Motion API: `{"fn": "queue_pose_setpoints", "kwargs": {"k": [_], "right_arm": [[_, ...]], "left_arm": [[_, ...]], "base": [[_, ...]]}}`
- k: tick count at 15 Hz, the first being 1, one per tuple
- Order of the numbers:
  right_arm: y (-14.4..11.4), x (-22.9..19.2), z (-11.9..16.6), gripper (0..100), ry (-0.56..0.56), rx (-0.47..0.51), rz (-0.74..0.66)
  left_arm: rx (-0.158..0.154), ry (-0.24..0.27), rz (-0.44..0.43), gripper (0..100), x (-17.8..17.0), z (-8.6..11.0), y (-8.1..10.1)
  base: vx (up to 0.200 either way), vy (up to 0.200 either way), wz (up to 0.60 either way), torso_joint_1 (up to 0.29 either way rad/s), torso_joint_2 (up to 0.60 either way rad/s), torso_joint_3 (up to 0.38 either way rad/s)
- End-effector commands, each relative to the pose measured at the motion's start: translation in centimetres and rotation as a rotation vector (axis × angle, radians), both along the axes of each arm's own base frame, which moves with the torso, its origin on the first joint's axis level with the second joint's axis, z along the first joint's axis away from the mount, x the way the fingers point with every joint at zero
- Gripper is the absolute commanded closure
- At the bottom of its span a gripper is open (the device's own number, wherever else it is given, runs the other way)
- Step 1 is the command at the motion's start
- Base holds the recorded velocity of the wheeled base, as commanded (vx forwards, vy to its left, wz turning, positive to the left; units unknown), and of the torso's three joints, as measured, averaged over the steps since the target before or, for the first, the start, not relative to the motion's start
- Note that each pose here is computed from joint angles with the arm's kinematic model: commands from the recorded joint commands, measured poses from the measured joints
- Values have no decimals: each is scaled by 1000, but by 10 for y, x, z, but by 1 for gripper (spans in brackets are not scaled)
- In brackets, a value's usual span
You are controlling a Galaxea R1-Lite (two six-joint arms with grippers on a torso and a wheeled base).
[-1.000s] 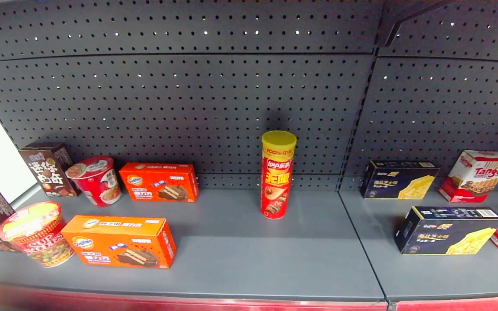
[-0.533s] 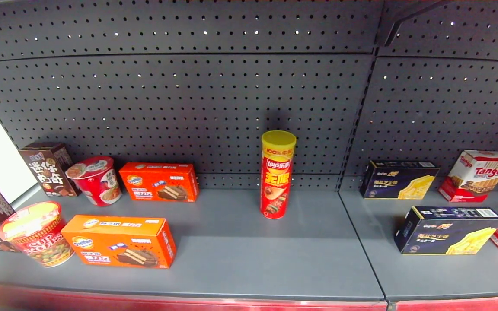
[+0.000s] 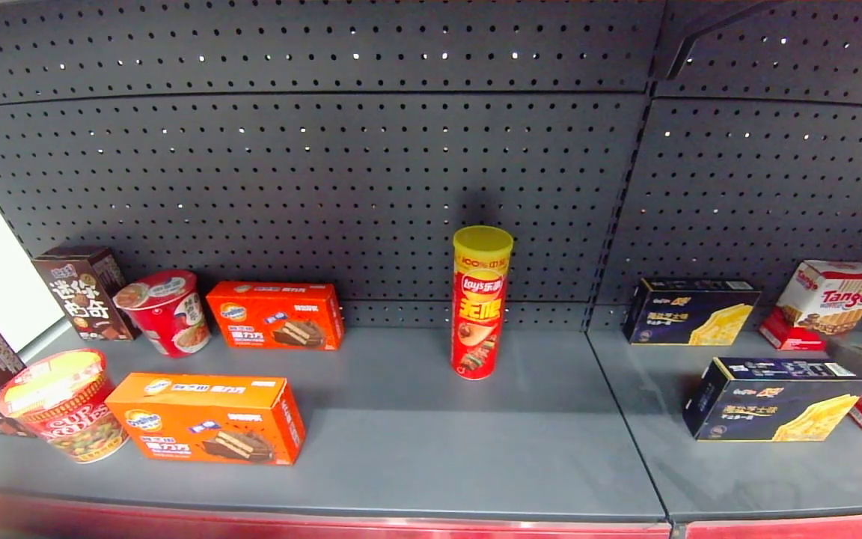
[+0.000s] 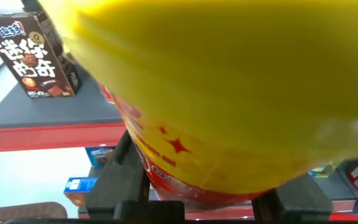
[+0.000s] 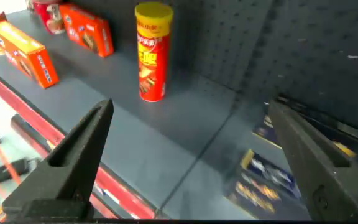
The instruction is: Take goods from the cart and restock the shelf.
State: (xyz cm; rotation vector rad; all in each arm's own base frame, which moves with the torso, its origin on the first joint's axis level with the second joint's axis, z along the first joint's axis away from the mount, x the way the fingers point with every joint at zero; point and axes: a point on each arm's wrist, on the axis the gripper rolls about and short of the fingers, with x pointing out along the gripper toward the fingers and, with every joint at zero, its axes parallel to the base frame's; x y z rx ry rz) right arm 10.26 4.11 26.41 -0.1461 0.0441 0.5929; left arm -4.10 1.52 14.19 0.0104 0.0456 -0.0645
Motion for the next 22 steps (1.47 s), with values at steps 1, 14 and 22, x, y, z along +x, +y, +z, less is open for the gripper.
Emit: {"fn": "queue_pose_setpoints", "kwargs": {"k": [1, 14, 22], "right_arm": [[19, 39, -7, 0, 88, -33, 44], [95, 153, -39, 0, 58, -124, 340], [115, 194, -66, 0, 23, -102, 440]], "left_arm": [[2, 8, -23, 100, 2, 0, 1], [-33, 15, -95, 100, 4, 3, 3], [-42, 32, -114, 100, 6, 1, 3]], "base": [[0, 0, 0, 0, 0, 0], [0, 0, 0, 0, 0, 0], [0, 0, 0, 0, 0, 0]]}}
